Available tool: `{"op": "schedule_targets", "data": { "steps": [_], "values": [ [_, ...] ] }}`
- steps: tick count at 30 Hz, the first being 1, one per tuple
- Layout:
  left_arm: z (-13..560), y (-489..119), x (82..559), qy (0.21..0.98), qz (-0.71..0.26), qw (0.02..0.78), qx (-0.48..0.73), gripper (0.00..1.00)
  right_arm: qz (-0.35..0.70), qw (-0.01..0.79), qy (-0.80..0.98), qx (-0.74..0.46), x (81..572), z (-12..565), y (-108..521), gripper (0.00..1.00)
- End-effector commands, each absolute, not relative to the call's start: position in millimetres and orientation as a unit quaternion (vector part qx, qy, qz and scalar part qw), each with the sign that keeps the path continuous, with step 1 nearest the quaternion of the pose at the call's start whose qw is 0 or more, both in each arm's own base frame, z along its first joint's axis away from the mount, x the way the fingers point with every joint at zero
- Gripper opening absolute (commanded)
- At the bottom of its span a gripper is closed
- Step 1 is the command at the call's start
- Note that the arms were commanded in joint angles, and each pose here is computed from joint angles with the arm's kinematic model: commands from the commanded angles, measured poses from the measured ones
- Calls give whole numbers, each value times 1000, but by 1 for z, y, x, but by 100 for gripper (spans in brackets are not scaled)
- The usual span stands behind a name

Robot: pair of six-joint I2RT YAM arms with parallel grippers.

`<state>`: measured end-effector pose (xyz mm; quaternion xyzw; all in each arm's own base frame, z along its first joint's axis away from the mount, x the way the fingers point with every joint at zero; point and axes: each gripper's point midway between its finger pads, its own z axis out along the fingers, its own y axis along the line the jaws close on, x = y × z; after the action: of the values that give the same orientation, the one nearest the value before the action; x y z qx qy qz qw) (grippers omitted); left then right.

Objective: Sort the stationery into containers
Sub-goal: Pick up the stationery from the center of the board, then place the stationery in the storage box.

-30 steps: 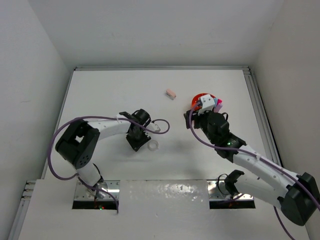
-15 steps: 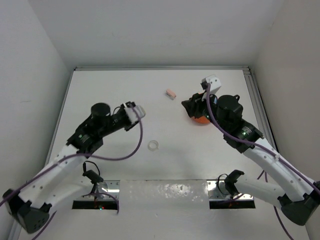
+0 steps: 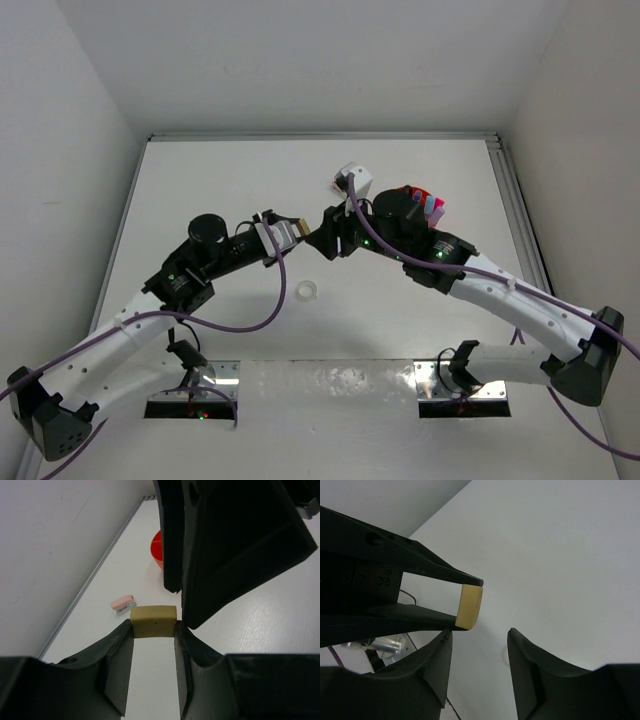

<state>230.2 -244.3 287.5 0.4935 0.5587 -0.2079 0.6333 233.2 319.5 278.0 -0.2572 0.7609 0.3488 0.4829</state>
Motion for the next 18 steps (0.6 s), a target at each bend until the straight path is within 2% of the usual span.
{"op": "schedule_targets", "data": {
  "steps": [1, 10, 18],
  "values": [
    [312, -247, 227, 532, -212, 662, 483, 0, 376, 520, 722, -257, 233, 323, 334, 48],
    [297, -245, 223, 544, -212, 645, 494, 0, 379, 534, 713, -253, 234, 329, 340, 48],
    [297, -248, 221, 543, -215, 643, 495, 0, 371, 539, 719, -234, 245, 326, 343, 44]
  ]
}}
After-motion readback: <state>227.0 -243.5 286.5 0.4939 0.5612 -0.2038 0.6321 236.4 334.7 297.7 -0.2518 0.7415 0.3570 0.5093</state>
